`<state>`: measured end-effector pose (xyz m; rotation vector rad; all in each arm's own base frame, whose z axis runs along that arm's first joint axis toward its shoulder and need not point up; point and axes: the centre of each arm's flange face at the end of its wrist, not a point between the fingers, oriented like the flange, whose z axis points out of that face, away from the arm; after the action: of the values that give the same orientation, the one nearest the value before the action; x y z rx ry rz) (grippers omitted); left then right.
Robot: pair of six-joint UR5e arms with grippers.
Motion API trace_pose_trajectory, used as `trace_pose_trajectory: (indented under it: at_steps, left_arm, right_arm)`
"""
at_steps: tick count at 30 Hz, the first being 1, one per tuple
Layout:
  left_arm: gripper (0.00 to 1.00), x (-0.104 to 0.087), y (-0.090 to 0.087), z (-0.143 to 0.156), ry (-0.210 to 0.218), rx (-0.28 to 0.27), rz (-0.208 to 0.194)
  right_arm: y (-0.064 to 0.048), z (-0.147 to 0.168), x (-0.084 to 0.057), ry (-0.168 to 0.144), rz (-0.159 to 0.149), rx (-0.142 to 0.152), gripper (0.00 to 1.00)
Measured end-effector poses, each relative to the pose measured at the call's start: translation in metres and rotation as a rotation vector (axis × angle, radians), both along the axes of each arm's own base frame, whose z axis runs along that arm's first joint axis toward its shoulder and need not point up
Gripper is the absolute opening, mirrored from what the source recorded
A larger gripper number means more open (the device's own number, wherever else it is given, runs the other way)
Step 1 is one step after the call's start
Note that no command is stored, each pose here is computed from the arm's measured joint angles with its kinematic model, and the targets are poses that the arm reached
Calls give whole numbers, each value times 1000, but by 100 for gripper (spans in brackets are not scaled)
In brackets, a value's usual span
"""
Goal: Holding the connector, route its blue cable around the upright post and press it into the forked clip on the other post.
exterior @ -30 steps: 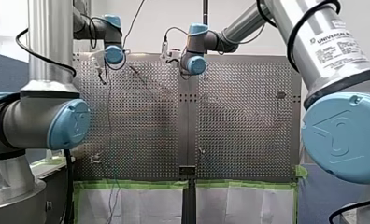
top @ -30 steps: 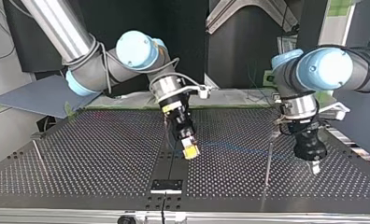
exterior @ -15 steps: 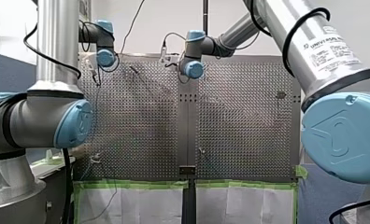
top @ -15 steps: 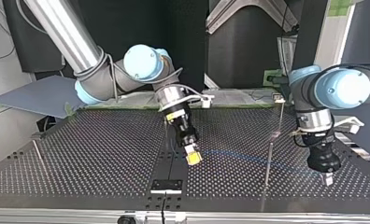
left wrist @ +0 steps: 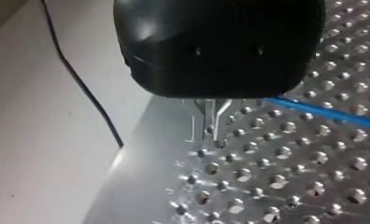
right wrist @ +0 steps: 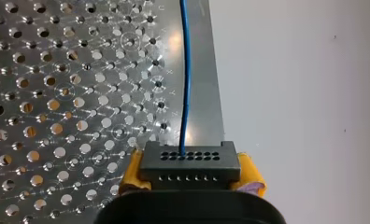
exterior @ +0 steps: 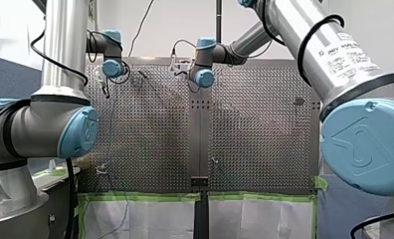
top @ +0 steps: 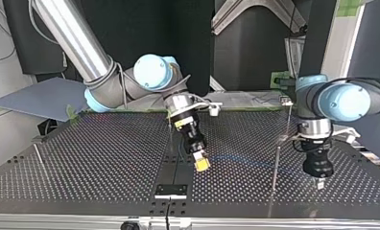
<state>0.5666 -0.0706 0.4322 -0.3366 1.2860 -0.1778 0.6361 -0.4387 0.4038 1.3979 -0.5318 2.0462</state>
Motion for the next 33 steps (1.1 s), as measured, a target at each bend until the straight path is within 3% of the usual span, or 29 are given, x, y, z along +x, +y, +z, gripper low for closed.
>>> trace_pose_trajectory:
  at_steps: [13,27,33]
  left_arm:
    - [13,7,-2,-3,5,2,-24]
    - [13,24,-6,-37,101,19,-49]
    - [23,24,-10,-47,125,11,-57]
  right_arm:
    - [-11,-9,1,-15,-12,-7,0]
    - [-19,-31,7,-4,-23,9,0]
    - [-23,-44,8,10,-31,23,0]
